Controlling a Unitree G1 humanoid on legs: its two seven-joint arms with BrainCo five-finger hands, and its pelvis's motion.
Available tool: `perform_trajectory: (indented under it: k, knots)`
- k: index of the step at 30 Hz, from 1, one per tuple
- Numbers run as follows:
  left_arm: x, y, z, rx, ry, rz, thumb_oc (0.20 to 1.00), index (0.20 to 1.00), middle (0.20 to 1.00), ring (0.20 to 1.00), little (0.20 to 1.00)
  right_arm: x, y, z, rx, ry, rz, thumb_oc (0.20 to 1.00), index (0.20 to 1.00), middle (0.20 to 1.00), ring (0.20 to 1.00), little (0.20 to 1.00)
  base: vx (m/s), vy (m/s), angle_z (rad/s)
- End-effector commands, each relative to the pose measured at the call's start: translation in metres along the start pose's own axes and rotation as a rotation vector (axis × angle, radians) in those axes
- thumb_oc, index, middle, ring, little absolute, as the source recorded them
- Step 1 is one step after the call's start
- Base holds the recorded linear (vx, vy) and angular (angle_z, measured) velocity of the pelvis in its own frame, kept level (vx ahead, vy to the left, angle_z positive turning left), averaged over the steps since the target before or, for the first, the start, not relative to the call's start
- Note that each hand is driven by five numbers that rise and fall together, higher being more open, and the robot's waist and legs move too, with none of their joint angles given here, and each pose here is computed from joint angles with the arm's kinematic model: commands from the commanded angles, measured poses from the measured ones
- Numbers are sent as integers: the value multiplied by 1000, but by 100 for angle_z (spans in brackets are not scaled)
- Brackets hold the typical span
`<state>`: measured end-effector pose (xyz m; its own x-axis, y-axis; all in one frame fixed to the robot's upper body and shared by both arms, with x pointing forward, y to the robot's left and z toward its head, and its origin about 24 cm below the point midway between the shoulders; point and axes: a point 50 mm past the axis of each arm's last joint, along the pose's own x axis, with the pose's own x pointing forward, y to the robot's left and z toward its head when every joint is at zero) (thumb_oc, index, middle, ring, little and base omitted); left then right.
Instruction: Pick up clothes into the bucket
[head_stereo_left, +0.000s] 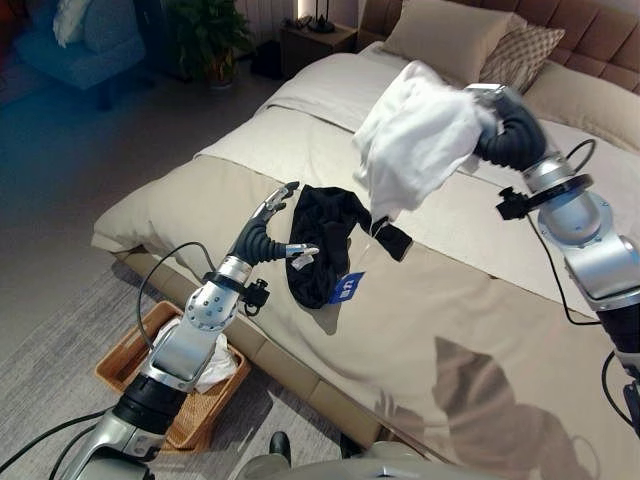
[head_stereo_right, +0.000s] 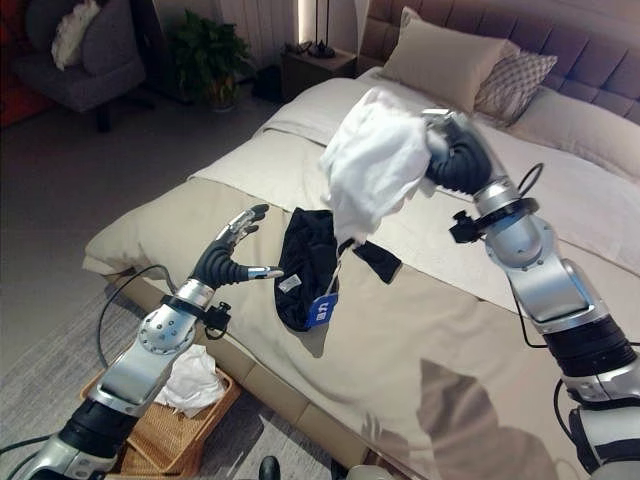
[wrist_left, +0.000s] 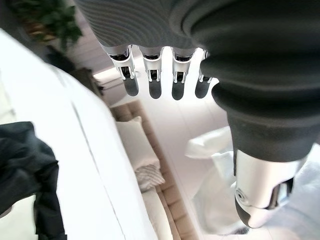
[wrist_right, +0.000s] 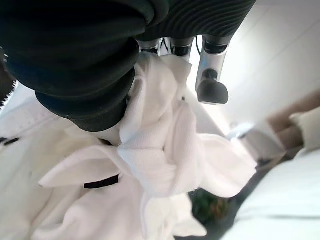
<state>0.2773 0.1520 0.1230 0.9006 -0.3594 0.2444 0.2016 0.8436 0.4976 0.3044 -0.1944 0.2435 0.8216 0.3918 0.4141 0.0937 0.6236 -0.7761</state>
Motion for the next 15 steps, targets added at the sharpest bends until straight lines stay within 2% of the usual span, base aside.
perform_trajectory:
  k: [1, 11, 15]
  knots:
    - [8, -10, 9, 46, -67, -50, 1000, 1000, 1000, 1000, 1000, 3, 8, 16, 69, -94, 46, 200, 200, 200, 200, 200, 0, 0, 0]
    - [14, -23, 18, 53, -112, -108, 1000, 1000, 1000, 1000, 1000, 0, 55, 31, 165, -145, 303, 200, 200, 200, 200, 200, -1, -2, 1]
    - [12, -26, 16, 57, -99, -128, 1000, 1000, 1000, 1000, 1000, -1, 60, 31, 166, -140, 339, 200, 200, 200, 200, 200, -11, -10, 11]
